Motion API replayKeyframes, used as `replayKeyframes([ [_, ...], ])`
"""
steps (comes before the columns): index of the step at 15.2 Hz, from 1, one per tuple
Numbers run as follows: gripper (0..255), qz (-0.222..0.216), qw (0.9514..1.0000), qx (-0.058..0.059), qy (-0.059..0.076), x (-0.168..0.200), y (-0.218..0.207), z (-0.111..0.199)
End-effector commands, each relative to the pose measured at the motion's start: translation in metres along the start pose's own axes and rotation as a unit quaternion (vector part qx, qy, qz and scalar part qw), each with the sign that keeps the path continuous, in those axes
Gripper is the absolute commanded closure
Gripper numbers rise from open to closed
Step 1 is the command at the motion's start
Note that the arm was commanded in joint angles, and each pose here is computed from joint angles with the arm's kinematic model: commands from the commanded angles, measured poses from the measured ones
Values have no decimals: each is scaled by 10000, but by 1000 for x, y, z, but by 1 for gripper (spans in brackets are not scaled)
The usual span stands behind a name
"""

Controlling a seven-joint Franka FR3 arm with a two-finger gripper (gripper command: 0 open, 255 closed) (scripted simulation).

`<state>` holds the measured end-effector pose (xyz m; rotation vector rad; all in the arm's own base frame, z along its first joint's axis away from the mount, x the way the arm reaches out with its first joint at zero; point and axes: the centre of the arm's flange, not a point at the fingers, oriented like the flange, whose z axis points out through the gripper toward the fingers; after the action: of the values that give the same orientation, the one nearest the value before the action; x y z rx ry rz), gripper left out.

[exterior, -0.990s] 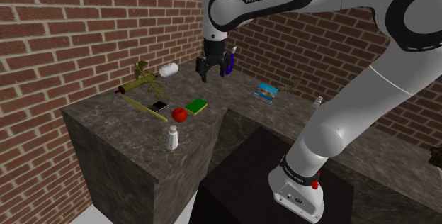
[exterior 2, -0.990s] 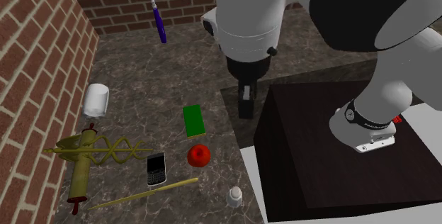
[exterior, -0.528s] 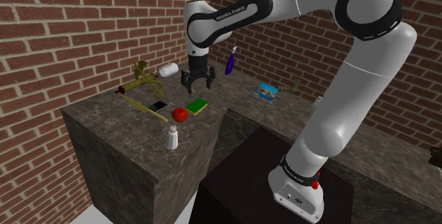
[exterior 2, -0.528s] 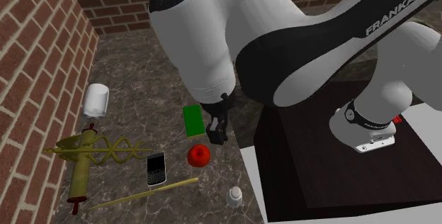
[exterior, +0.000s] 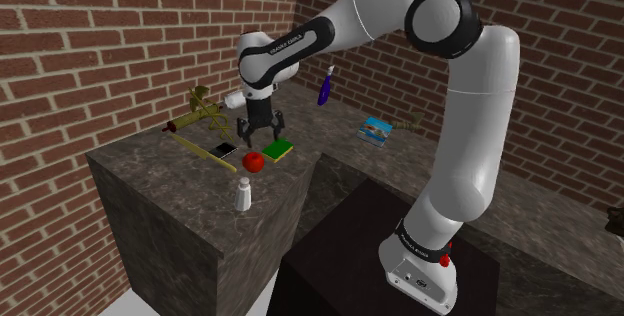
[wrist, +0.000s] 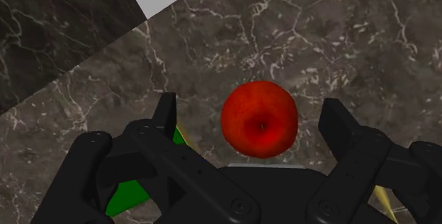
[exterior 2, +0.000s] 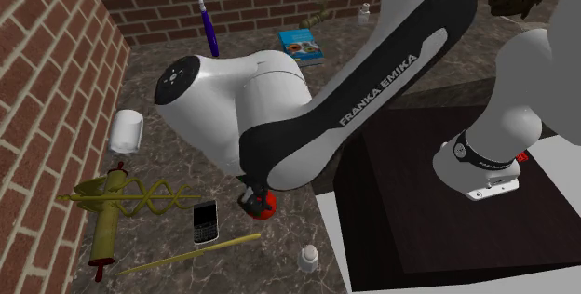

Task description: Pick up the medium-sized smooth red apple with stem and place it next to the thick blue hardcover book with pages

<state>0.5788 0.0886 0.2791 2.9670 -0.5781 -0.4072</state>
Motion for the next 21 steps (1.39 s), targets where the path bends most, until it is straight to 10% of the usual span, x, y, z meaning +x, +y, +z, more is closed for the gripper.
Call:
replayKeyframes([
  [1,0,126,9999,14,-110,20,-10,19],
  [4,0,306,9992,37,-273,48,-24,47],
  [20,0,316,9991,38,-281,47,-25,89],
  [21,255,316,9991,38,-281,47,-25,89],
])
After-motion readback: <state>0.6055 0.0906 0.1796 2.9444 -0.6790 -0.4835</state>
